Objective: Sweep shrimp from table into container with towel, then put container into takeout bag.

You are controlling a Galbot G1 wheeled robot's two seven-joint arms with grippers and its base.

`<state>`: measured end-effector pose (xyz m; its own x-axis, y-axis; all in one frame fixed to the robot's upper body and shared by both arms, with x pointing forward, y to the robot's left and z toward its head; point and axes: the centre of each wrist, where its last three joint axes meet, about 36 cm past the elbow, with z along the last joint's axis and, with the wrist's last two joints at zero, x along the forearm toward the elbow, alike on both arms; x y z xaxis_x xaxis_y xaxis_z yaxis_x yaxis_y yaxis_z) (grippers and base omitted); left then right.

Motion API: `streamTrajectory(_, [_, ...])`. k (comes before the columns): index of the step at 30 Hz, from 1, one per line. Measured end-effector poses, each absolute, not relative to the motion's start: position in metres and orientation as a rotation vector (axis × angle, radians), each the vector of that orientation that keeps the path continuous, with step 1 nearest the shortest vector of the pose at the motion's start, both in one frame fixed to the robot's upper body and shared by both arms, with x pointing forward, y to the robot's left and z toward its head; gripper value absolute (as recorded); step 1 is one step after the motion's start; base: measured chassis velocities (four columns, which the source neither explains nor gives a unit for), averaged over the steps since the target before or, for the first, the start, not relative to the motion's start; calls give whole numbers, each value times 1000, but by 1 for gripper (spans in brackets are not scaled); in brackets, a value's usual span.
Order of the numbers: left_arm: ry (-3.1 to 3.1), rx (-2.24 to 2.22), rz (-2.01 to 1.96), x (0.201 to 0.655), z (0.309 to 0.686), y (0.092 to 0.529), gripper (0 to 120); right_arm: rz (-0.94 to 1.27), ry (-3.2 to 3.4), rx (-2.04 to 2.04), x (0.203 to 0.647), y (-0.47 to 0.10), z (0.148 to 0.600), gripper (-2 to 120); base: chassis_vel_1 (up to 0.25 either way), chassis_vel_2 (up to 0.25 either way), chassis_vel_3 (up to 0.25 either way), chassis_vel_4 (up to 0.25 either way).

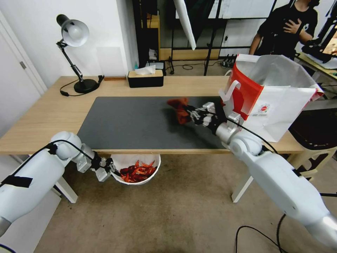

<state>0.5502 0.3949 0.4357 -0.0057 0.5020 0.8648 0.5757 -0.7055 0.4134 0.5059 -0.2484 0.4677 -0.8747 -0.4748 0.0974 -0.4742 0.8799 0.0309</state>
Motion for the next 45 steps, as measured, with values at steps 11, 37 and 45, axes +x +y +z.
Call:
streamTrajectory(11, [-1172, -2188, -1843, 551, 432, 386, 0, -60, -2897, 542, 457, -246, 460, 22, 0, 0, 0, 0])
streamTrajectory(37, [-1171, -2192, -1790, 519, 409, 394, 0, -204, -3120, 580, 352, -236, 438, 100, 0, 0, 0, 0])
streamTrajectory(45, [-1136, -2225, -1801, 512, 406, 381, 0, -228, -3193, 540, 301, -227, 416, 100, 0, 0, 0, 0])
